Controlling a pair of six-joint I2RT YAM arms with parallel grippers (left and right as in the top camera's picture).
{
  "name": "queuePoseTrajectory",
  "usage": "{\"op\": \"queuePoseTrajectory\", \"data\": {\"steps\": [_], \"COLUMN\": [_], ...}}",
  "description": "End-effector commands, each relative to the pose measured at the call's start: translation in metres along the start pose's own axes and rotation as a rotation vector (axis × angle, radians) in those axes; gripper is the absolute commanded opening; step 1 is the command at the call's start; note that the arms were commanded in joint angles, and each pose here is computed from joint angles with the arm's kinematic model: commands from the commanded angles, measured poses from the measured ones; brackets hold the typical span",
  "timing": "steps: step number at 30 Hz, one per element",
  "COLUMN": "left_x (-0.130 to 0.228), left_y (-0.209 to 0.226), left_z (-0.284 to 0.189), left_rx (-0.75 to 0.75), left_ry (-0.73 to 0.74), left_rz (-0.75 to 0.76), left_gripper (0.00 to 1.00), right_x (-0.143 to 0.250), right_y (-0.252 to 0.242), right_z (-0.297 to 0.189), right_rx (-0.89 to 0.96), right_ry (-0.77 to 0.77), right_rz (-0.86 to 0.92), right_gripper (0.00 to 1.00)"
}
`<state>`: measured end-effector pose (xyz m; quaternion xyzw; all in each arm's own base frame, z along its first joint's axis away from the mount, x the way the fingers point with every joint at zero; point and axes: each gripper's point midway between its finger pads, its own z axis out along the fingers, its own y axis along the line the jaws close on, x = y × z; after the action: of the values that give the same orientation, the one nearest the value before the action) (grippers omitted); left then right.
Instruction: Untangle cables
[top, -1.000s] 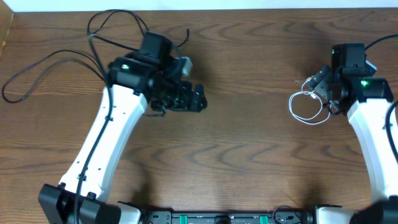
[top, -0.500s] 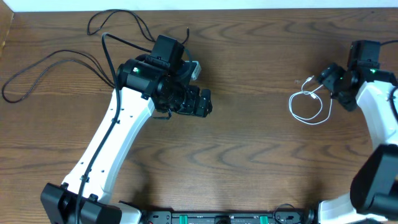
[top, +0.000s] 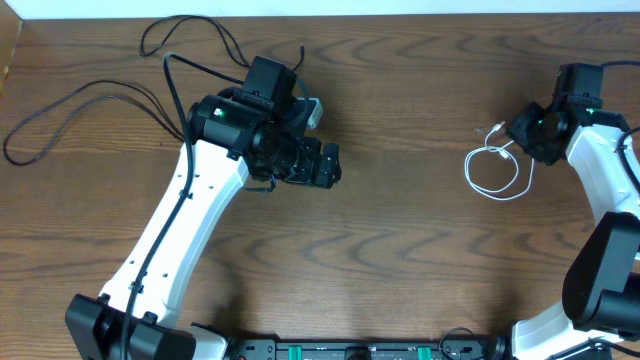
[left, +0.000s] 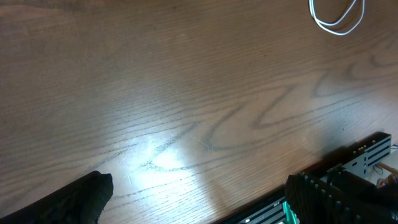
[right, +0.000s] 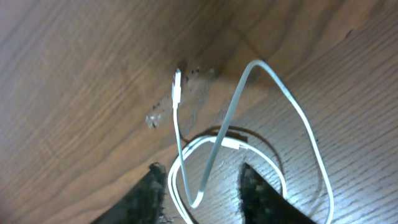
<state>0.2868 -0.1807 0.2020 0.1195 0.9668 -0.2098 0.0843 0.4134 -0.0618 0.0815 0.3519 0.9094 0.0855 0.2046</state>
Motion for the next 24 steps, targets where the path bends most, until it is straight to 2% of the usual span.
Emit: {"op": "queuePoseTrajectory", "data": {"steps": [1, 2, 8, 11, 15, 24], "left_x": [0.001, 0.001, 0.001, 0.001, 0.001, 0.001], "left_y": [0.002, 0.002, 0.002, 0.002, 0.002, 0.002], "left_z": [0.002, 0.002, 0.002, 0.002, 0.002, 0.002], "left_rx": [-0.011, -0.011, -0.011, -0.011, -0.011, -0.011], "left_ry": [0.008, 0.009, 0.009, 0.009, 0.008, 0.008], "left_rz": [0.018, 0.018, 0.018, 0.018, 0.018, 0.018], "left_gripper": [0.94, 0.94, 0.94, 0.94, 0.95, 0.95], "right_x": [-0.005, -0.004, -0.004, -0.002, -0.003, -0.003], "right_y": [-0.004, -0.004, -0.006, -0.007, -0.011, -0.019], "right_z": [0.002, 0.002, 0.001, 0.001, 0.001, 0.001], "right_rx": [0.022, 0.022, 0.029, 0.034, 0.055, 0.096], "right_ry": [-0.021, -0.021, -0.019, -0.012, -0.018, -0.025], "right_rz": [-0.004, -0.004, -0.004, -0.003, -0.002, -0.002], "right_gripper": [0.32, 0.28, 0.28, 0.24, 0.27, 0.25]}}
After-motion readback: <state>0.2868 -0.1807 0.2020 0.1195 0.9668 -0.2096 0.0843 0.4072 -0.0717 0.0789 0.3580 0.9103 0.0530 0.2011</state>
